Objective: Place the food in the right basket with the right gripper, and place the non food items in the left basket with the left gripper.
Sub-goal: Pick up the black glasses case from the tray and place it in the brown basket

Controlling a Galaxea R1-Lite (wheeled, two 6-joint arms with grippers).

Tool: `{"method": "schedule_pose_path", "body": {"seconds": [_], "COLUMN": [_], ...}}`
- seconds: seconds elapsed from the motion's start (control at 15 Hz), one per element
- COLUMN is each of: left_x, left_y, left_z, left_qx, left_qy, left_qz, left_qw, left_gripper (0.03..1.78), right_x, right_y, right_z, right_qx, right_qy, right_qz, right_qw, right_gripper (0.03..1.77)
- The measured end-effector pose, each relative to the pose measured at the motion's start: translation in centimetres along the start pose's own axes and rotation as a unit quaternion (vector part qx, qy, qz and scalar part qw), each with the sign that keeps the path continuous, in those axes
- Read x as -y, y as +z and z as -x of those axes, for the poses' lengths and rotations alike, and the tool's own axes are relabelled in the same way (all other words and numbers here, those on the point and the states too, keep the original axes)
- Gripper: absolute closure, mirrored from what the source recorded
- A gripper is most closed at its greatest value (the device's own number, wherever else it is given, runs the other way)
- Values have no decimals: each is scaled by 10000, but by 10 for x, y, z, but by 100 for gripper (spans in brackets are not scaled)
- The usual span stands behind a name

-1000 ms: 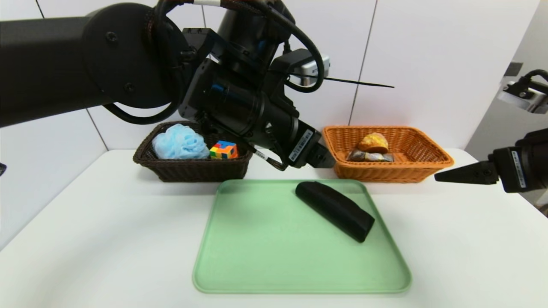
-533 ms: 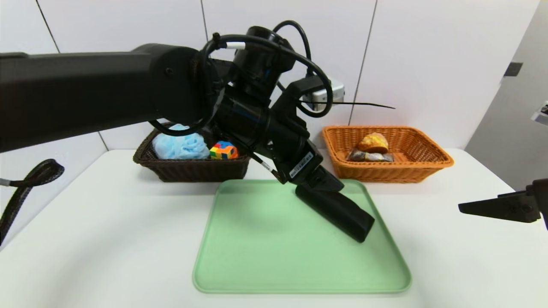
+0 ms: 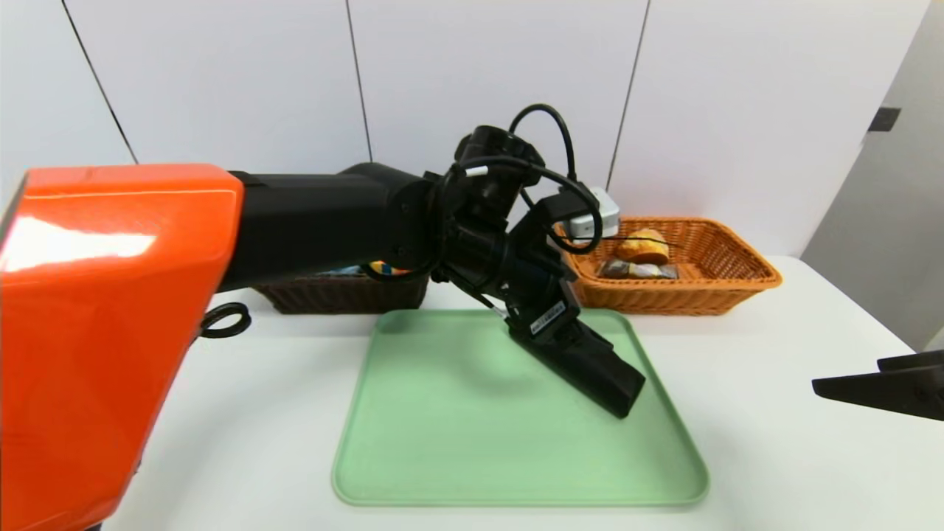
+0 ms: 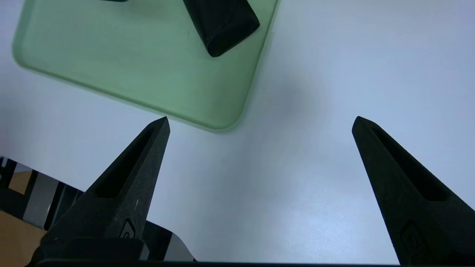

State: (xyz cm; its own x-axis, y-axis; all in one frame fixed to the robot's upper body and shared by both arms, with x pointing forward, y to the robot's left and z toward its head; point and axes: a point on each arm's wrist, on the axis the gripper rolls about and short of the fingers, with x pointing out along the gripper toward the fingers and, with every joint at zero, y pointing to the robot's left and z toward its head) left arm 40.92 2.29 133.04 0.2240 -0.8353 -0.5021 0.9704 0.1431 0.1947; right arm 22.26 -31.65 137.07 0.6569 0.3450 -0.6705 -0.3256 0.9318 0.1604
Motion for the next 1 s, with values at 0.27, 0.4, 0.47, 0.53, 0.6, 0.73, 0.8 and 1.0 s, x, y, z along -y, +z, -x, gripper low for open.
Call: {"method": "schedule_pose_path", "body": {"seconds": [0.27,0.4,0.47,0.53,0.6,0.73,0.8,1.0], "left_x": [-4,-4,-5,-5,-5,-6,-5,-6], "left_y": [-19,-26,-28,-31,-33,-36,-37,-41], "left_z": [-27,-35,-38,-41,-44,-51,-54,-64], "left_qx": [-57,-94,-121,-146,-154,-59,-27,60], "left_qy": [-203,-302,-319,-342,-358,-416,-422,-418], "left_qz": [100,144,160,172,179,144,124,57], "left_qw": [9997,9994,9993,9992,9991,9990,9990,9991], "left_gripper": [12,12,12,12,12,12,12,12], "right_x": [0,1,1,1,1,1,1,1], "right_y": [-3,-4,-5,-5,-6,-9,-11,-14], "right_z": [-3,-4,-4,-4,-5,-6,-7,-7], "right_qx": [-59,-85,-94,-102,-125,-185,-214,-232], "right_qy": [88,85,84,84,85,79,79,77], "right_qz": [-34,-44,-48,-50,-57,-80,-89,-100], "right_qw": [9999,9999,9999,9999,9999,9998,9997,9997], "right_gripper": [11,11,11,11,11,11,11,11]}}
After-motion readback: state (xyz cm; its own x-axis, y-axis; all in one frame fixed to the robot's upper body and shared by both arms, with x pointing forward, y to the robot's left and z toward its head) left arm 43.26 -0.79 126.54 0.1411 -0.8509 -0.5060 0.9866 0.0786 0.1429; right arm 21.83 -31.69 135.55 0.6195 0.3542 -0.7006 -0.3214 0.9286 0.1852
